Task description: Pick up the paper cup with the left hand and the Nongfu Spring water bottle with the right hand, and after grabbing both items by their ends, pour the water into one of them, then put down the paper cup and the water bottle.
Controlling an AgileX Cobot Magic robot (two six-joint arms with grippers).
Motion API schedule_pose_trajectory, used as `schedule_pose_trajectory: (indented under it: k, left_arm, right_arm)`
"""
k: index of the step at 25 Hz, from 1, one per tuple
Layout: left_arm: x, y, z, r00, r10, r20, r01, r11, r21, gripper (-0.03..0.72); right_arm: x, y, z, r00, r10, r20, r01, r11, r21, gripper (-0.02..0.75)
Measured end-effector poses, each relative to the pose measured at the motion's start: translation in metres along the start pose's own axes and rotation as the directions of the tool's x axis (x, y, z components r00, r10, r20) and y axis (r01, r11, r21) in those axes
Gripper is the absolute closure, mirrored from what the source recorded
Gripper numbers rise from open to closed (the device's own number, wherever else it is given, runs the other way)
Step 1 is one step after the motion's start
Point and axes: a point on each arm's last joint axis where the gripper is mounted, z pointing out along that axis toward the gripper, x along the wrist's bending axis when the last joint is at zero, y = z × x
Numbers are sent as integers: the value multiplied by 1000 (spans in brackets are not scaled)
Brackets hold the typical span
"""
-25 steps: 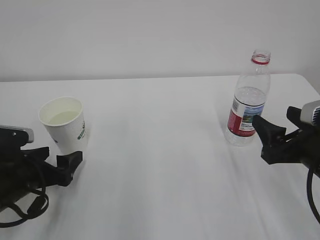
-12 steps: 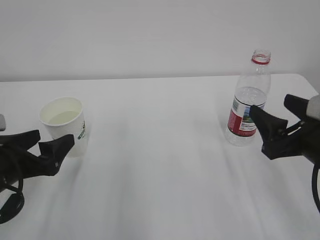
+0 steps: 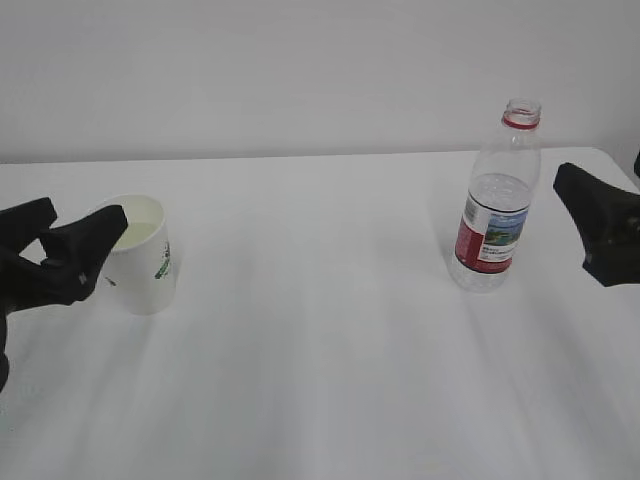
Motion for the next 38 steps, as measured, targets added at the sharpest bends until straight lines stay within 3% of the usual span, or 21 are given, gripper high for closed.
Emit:
schedule_pose_trajectory:
  k: [5, 21, 38]
  left_arm:
    - [-3, 16, -7, 1000, -20, 4, 21, 999, -37, 43]
    - [-10, 52, -46, 999, -52, -7, 51, 998, -22, 69]
    - [-24, 124, -119, 999, -13, -45, 15, 999, 30, 95]
  right_arm:
    - [-2, 19, -5, 1000, 3, 5, -3, 1000, 25, 146]
    - [-7, 101, -39, 999, -55, 3, 55, 998, -31, 145]
    - [-8, 117, -113, 998, -57, -6, 57, 998, -21, 146]
